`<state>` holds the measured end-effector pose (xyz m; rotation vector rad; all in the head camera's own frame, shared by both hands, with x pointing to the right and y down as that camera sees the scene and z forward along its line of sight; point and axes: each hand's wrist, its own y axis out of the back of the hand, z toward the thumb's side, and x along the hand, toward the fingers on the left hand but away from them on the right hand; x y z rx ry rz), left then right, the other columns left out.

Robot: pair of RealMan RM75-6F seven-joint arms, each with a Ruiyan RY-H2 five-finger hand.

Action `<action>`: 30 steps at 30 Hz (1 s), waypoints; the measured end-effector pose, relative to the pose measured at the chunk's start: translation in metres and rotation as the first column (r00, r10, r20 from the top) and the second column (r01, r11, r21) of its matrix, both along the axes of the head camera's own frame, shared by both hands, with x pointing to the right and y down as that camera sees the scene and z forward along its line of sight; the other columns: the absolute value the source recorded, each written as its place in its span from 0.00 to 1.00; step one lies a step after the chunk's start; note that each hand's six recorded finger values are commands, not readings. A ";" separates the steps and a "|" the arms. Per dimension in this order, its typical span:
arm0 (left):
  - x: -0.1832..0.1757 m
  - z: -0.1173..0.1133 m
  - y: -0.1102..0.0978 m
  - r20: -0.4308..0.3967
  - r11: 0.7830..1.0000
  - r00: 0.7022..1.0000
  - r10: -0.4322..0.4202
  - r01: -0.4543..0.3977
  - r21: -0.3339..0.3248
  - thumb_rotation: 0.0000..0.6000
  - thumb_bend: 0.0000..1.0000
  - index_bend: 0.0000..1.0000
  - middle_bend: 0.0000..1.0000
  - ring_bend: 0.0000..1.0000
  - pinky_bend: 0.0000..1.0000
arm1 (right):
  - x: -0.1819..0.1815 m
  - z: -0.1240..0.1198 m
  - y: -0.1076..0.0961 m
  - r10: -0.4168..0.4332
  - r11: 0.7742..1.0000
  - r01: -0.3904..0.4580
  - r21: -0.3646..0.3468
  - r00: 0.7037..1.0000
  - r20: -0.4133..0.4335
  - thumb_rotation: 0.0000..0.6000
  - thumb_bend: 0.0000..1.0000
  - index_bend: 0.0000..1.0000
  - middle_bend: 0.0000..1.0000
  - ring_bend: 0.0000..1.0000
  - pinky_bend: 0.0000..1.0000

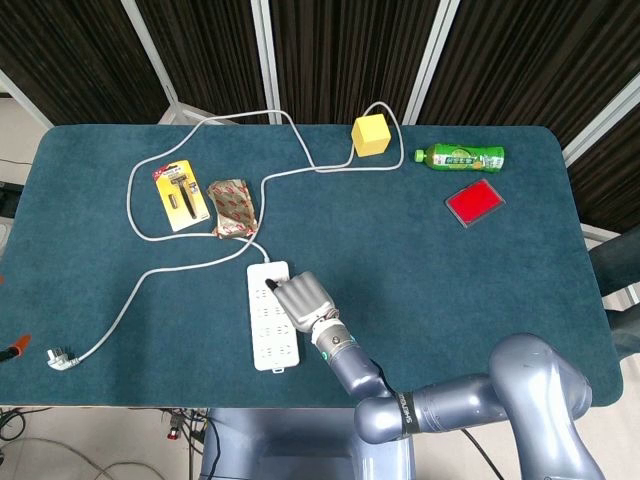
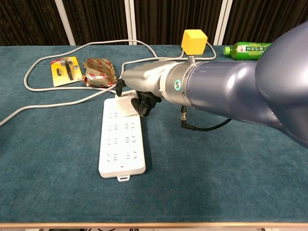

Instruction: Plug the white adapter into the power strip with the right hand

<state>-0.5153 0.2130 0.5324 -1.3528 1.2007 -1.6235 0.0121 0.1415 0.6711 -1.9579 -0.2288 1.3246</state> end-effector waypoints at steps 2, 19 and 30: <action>0.000 0.000 0.000 0.001 1.000 1.000 0.000 0.000 -0.001 1.00 0.10 0.22 0.00 0.00 0.00 | 0.001 0.001 0.000 0.000 1.000 0.000 -0.003 1.000 -0.002 1.00 0.81 0.30 0.86 0.83 0.81; 0.001 0.000 0.000 0.005 1.000 1.000 0.000 0.000 0.001 1.00 0.10 0.22 0.00 0.00 0.00 | 0.011 0.009 0.003 0.003 1.000 -0.004 -0.020 1.000 -0.020 1.00 0.81 0.34 0.86 0.83 0.81; 0.001 0.001 0.000 0.007 1.000 1.000 0.000 0.000 0.000 1.00 0.10 0.22 0.00 0.00 0.00 | 0.014 0.008 0.006 -0.003 1.000 0.002 -0.030 1.000 -0.009 1.00 0.82 0.43 0.86 0.83 0.81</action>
